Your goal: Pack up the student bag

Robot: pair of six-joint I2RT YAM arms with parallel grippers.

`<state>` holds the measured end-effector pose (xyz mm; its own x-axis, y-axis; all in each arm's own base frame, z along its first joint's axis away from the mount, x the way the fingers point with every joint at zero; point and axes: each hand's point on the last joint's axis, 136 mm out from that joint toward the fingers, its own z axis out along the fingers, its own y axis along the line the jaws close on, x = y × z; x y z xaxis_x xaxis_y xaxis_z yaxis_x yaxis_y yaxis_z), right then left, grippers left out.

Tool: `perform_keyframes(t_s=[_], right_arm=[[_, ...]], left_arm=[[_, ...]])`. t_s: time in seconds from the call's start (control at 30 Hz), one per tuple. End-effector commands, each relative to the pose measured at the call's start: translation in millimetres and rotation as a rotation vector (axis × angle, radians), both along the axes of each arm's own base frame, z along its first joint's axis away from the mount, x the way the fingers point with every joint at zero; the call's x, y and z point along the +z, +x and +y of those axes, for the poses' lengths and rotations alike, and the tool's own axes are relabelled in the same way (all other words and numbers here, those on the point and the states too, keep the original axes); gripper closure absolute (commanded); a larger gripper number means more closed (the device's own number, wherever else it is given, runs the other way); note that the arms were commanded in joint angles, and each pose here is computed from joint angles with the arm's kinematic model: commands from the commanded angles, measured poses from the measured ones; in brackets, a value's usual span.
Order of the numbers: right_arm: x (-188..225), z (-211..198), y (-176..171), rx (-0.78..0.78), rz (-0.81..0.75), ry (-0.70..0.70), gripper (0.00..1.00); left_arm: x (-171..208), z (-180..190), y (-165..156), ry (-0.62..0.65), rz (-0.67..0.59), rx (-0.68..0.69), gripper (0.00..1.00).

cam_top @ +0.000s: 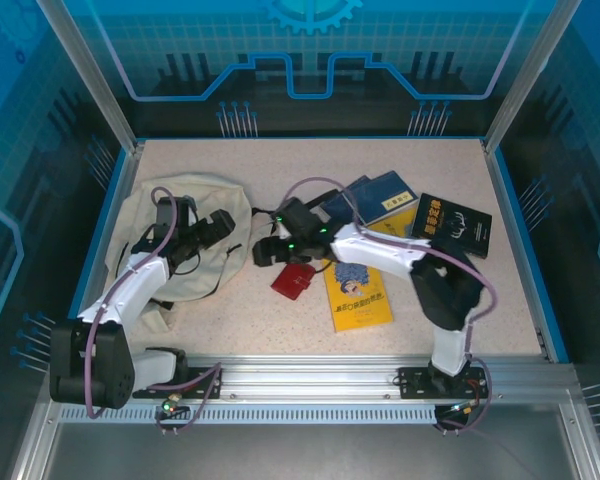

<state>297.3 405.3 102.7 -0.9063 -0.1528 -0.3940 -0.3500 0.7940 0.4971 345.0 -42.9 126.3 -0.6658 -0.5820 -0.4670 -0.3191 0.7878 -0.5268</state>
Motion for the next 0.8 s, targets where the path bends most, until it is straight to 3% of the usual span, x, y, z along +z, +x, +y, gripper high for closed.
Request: perform_keyframes(t_s=[0.0,0.17,0.6,0.77], right_arm=[[-3,40,-6,0.013,0.065,0.043,0.25],[-30,63,6,-0.057,0.107,0.003,0.40],[-77,78,31,-0.135,0.176,-0.036,0.47],[-83,83,37,-0.139,0.200,-0.023,0.66]], left_arm=[[-5,-3,-7,-0.015,0.060,0.005,0.04],[-6,8,-10,0.025,0.095,0.047,0.06],[-8,32,-19,0.082,0.135,0.149,0.13],[-6,32,-19,0.081,0.140,0.143,0.14]])
